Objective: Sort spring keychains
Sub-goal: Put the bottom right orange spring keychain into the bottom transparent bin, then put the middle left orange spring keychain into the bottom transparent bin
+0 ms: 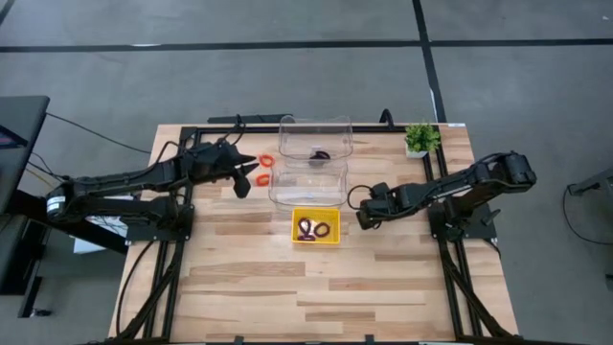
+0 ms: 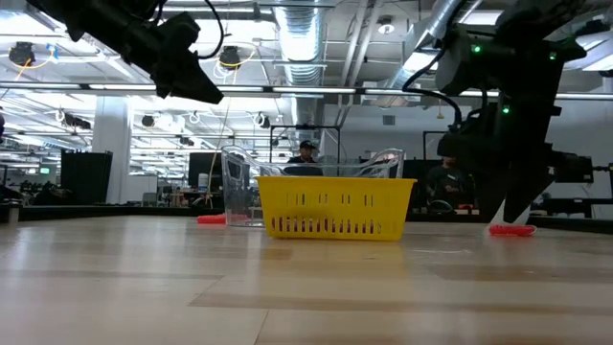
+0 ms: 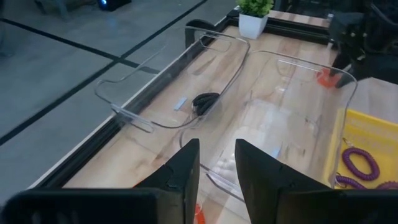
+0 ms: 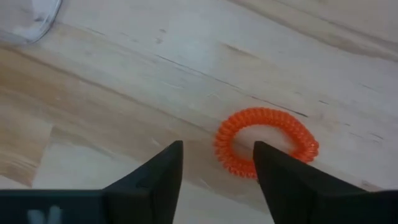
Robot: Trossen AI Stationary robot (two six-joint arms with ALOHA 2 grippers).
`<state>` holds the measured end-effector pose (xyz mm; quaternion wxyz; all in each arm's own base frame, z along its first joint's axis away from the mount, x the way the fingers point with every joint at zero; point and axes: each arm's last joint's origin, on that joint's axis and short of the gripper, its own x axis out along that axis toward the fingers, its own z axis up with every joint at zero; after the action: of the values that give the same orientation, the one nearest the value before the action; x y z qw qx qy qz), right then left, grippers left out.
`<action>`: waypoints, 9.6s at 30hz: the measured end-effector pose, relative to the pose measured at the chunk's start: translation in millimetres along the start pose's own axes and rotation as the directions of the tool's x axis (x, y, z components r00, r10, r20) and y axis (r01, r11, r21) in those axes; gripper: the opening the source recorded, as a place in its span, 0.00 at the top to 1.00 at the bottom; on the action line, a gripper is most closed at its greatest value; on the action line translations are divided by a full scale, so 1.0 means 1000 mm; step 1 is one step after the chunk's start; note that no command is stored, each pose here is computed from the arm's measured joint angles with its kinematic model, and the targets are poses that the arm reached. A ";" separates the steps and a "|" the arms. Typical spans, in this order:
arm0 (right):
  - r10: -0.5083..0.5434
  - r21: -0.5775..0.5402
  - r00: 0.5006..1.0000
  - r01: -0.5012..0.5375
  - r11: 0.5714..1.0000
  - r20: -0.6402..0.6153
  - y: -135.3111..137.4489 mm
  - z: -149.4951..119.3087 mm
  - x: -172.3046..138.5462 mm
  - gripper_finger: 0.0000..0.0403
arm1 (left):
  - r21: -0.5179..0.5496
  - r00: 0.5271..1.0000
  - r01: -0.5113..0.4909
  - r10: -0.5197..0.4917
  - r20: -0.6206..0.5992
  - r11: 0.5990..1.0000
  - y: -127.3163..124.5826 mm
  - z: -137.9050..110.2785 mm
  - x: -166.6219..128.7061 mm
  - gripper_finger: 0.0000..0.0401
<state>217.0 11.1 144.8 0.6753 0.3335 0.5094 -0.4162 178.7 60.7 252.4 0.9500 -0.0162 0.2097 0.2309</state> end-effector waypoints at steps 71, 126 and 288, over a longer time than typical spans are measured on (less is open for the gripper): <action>-0.066 -0.078 0.997 0.064 0.995 -0.027 0.027 0.008 -0.013 0.97 | 0.028 1.000 0.008 -0.008 0.009 1.000 0.002 0.001 0.001 0.75; 0.516 -0.438 0.712 -0.316 0.841 0.477 0.065 0.108 -0.104 0.97 | -0.006 0.999 0.028 -0.028 -0.016 1.000 -0.001 -0.002 0.014 0.75; 0.650 -0.560 0.614 -0.374 0.739 0.447 0.056 0.105 -0.136 0.74 | -0.254 0.849 -0.106 -0.046 -0.526 0.961 0.029 -0.086 0.071 0.82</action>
<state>292.8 -26.4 305.1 0.9487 0.1620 0.2140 -0.1669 189.5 106.0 147.1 0.8406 -0.2067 0.4285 0.2591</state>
